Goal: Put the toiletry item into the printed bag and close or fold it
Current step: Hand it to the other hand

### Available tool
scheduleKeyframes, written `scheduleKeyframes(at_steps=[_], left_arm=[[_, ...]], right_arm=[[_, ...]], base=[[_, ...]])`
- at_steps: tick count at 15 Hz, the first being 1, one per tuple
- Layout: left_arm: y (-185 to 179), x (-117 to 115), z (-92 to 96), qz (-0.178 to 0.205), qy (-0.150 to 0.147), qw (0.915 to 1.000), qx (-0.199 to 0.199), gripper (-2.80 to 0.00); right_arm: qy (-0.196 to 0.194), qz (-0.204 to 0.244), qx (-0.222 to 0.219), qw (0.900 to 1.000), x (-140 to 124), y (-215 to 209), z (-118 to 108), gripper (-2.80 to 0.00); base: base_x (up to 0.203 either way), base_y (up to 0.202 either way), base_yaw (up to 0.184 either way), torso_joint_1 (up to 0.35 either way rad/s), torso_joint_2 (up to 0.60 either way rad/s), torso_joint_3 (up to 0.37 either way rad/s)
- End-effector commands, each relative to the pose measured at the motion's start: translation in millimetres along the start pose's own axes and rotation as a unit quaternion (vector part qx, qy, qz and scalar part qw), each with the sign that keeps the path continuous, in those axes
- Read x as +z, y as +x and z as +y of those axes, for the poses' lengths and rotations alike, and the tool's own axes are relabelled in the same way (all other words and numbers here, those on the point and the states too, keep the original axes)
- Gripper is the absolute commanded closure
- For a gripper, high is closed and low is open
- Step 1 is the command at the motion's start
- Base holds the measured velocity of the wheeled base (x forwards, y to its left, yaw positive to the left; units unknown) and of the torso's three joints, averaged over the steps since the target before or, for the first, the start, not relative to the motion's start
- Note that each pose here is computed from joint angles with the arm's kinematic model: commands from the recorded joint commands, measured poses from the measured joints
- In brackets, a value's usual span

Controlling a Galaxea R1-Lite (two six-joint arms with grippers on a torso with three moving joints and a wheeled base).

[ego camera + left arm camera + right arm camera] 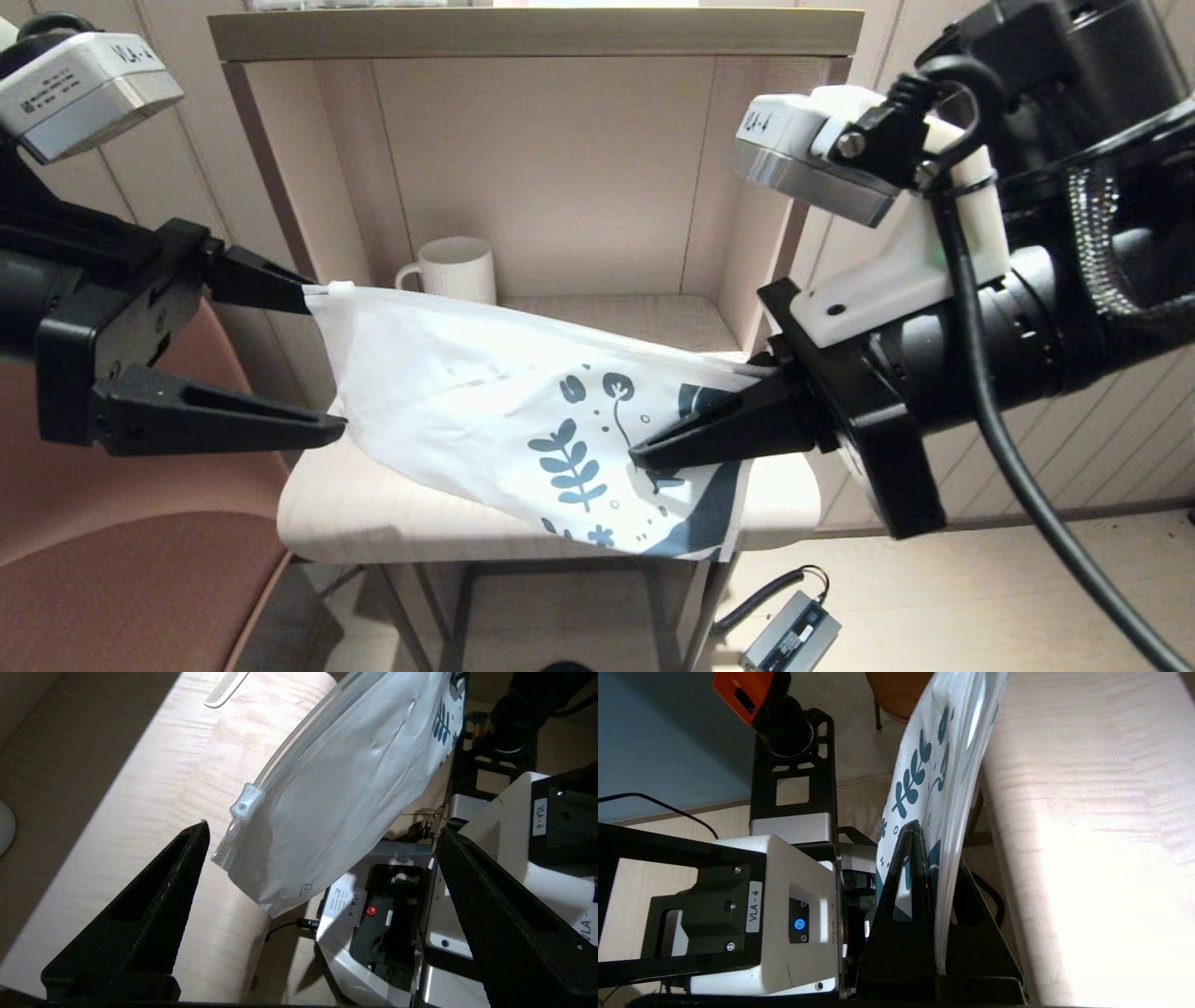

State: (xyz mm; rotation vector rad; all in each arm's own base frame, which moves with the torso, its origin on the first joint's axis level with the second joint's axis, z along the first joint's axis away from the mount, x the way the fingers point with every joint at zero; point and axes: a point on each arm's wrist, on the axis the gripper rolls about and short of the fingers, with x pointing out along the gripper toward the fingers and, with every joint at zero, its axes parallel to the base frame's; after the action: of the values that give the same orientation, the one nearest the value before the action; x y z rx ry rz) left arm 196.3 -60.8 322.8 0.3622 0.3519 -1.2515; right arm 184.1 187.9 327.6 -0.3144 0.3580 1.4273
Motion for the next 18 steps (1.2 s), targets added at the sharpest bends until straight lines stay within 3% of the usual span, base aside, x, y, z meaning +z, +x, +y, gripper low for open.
scheduleKeyframes(at_steps=[1,18], left_arm=[[4.0,1.1,3.5,-0.006,0.002,0.9999,-0.01,-2.8],[18.9,-4.3,1.9,-0.011,-0.009,0.9983,-0.057,-2.8]], right_arm=[[0.002,0.008,0.01,1.0,-3.1,6.3,0.6,0.0],[-0.017,-0.007,0.02,1.0,5.1,-3.1,16.5,0.0]], base=[[0.0,0.0,0.0,0.0,0.0,0.0],[0.0,0.0,0.0,0.0,0.0,0.0]])
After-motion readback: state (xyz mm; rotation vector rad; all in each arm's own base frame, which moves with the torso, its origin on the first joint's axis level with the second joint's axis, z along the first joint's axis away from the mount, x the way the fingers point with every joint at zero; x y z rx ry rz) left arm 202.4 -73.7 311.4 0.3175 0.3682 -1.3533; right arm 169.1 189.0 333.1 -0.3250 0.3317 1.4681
